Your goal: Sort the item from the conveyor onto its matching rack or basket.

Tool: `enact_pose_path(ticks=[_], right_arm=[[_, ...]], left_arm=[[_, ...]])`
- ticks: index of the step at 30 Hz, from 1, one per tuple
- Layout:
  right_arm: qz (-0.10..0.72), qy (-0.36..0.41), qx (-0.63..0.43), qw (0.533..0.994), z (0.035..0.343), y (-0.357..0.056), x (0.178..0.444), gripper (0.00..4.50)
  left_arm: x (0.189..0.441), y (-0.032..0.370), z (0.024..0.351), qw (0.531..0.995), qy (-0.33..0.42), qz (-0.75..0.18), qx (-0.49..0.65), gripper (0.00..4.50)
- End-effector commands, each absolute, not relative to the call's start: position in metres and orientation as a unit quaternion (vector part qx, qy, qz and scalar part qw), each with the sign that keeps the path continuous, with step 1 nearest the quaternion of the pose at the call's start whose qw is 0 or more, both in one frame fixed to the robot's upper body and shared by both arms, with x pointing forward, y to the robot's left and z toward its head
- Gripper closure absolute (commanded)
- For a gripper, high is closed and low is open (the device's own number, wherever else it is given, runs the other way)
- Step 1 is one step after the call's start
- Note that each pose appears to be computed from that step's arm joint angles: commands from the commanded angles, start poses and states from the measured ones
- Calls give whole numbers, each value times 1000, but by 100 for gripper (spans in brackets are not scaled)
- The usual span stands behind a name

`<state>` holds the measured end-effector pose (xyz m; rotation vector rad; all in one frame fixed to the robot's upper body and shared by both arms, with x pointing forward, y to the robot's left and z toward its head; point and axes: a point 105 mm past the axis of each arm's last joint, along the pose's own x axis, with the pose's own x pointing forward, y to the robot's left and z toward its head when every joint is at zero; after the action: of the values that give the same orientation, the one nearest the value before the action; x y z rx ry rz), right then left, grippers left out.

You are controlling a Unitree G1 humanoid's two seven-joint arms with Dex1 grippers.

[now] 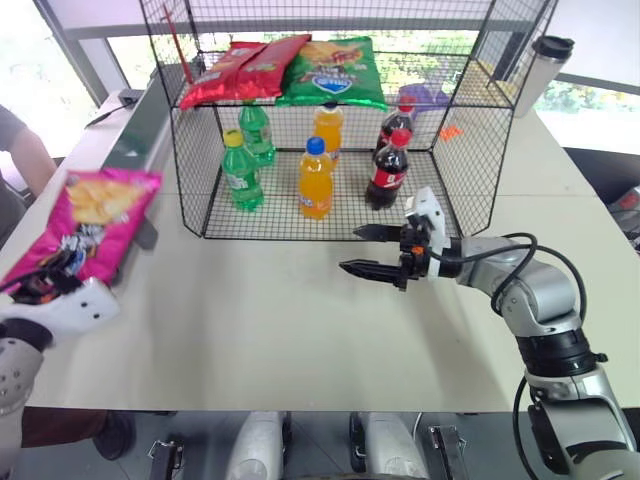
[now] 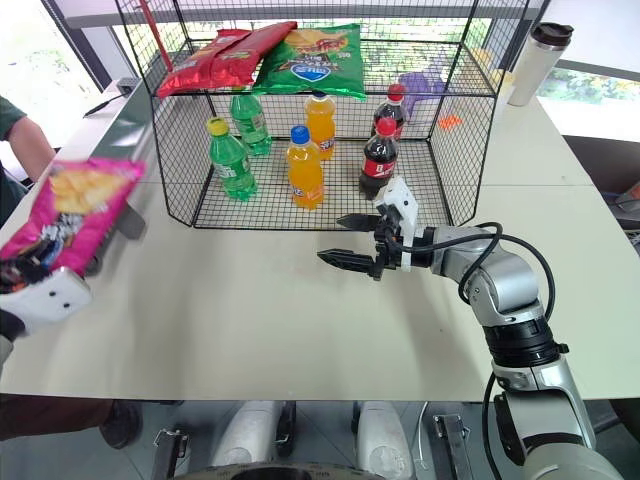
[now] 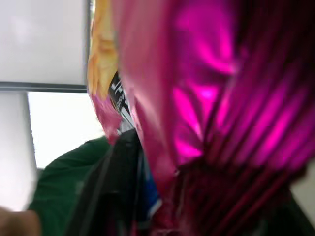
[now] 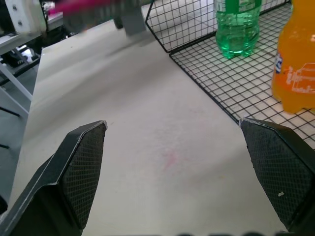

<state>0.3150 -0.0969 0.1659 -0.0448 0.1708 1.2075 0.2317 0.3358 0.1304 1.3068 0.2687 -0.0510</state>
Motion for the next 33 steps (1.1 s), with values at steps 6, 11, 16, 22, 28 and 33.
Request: enact_pose_path(ticks=[6, 11, 16, 22, 28, 33], right_arm=[[569, 48, -29, 820, 179, -94, 316, 0], [565, 47, -32, 823, 178, -95, 317, 0], [565, 49, -32, 823, 175, -94, 317, 0], [569, 50, -30, 820, 172, -91, 317, 0], [568, 52, -32, 821, 170, -92, 318, 0], [570, 54, -32, 819, 168, -90, 317, 0]], left_arm=[[228, 327, 125, 795, 120, -33, 594, 1], [215, 327, 121, 796, 125, -21, 592, 1], [203, 321, 131, 793, 108, 5, 599, 1], [198, 321, 138, 788, 96, 22, 608, 1], [198, 320, 152, 786, 75, 44, 612, 1], [199, 320, 159, 782, 60, 53, 618, 54]])
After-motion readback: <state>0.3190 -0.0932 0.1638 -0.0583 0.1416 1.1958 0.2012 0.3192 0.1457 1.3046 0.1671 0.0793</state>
